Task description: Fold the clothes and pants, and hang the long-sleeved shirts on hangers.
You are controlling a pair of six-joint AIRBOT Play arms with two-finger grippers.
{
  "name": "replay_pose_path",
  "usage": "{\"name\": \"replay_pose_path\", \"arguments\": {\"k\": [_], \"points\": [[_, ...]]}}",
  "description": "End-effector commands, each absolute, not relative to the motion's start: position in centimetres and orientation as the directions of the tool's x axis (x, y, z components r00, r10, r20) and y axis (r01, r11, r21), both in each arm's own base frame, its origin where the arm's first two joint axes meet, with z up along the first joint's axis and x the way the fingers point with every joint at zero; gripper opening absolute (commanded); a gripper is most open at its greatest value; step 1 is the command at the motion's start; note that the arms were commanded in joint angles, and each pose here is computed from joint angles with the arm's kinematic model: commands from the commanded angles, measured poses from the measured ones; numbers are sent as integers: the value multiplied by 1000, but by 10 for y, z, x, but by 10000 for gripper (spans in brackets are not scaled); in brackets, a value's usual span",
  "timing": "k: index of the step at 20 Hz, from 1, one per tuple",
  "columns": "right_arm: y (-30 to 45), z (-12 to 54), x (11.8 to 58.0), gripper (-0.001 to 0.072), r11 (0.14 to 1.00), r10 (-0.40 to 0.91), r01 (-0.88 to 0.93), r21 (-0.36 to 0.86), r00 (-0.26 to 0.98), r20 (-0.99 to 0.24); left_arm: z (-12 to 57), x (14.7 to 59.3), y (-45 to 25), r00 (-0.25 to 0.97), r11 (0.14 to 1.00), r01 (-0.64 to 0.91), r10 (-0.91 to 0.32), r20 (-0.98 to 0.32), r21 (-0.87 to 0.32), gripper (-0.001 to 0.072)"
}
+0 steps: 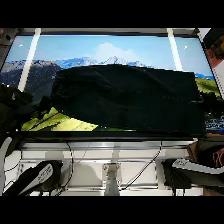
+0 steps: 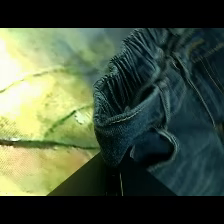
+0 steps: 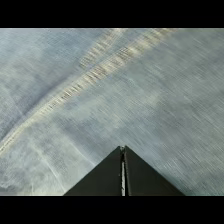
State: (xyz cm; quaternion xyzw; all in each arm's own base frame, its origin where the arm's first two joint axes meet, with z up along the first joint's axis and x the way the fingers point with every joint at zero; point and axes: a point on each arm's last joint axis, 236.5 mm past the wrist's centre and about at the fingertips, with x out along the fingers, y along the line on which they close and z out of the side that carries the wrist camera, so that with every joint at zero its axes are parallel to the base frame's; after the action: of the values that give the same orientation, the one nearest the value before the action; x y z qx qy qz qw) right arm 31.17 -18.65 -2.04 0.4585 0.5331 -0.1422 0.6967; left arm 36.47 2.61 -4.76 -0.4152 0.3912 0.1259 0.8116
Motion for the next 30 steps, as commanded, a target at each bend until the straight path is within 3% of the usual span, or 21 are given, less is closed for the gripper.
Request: {"name": "replay_pose_path", "arguments": {"k": [1, 4, 5, 6, 7, 8, 13, 20, 25, 27, 30], "points": [[-201, -20, 260, 17, 423, 356, 770, 478, 344, -869, -44, 362, 6, 649, 708, -448, -164, -743, -546, 28], [-235, -36, 201, 28, 403, 279, 857, 321, 219, -935, -44, 361, -19, 635, 745, -393, -205, -745, -539, 28], [-245, -39, 187, 108, 395, 251, 876, 275, 185, -950, -44, 362, -25, 635, 755, -376, -212, -743, -537, 28], [-251, -41, 177, 335, 376, 236, 894, 243, 161, -958, -43, 363, -29, 637, 761, -365, -217, -740, -537, 28], [-253, -42, 172, 412, 354, 235, 905, 236, 158, -959, -43, 363, -33, 635, 764, -357, -224, -740, -538, 27], [-254, -43, 169, 380, 350, 244, 906, 239, 158, -957, -43, 362, -36, 633, 766, -352, -229, -740, -538, 28], [-236, -80, 159, 378, 334, 438, 894, 298, 133, -889, -40, 363, -40, 637, 790, -312, -238, -733, -527, 28], [-278, -96, 182, 376, 346, 377, 880, 325, 187, -907, -33, 364, -40, 651, 790, -303, -237, -722, -532, 28], [-263, -111, 197, 375, 290, 487, 871, 397, 223, -844, -25, 364, -40, 666, 791, -292, -236, -708, -538, 28], [-260, -112, 196, 325, 284, 503, 872, 400, 220, -836, -22, 364, -40, 672, 791, -287, -236, -702, -540, 29], [-257, -106, 214, 316, 259, 516, 841, 475, 295, -804, -16, 365, -40, 684, 792, -278, -234, -690, -544, 29]]}}
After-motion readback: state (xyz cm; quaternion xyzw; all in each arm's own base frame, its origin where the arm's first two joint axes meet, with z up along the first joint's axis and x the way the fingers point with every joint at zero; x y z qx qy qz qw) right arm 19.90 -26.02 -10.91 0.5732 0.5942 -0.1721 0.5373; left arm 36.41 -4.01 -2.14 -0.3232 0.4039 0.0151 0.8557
